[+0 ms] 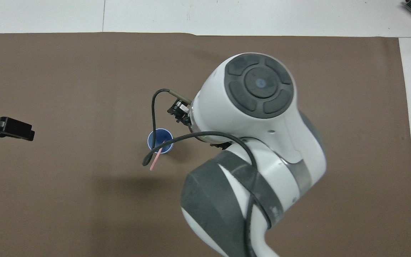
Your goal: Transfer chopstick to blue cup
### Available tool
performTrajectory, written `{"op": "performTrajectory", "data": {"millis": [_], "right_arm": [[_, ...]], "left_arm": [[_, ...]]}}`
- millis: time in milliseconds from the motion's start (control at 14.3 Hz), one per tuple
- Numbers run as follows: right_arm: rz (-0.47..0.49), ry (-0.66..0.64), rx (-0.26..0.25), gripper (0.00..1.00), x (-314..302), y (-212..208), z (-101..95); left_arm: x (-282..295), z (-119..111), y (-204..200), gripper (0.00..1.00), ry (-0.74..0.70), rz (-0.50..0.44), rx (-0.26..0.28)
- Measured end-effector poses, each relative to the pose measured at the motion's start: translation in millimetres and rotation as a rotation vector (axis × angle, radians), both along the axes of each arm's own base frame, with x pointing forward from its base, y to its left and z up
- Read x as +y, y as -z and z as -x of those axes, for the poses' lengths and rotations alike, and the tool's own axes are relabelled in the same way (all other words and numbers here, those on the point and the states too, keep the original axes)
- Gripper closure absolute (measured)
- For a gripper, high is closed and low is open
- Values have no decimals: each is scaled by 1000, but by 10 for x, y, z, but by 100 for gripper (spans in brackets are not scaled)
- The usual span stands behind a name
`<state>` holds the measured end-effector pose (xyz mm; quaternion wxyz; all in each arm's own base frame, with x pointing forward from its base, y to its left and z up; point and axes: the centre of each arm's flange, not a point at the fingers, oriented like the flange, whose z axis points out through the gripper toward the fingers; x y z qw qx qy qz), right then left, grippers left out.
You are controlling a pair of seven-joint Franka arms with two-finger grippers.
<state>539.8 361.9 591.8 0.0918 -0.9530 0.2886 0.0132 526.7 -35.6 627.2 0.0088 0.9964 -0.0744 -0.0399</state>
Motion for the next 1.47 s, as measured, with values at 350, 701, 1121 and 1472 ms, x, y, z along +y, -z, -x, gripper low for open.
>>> {"op": "performTrajectory", "data": {"millis": [350,701,1121,1472], "right_arm": [[77,-222,-85,0,-1357,-337,13],[208,-431,-121,0,-2276,-423,10],[243,-477,-132,0,-2929,-624,-82],[238,-523,-69,0,-2965,-697,-62]], "left_arm": [[0,0,0,0,0,0,0],[0,0,0,0,0,0,0],[0,0,0,0,0,0,0],[0,0,0,0,0,0,0]]}}
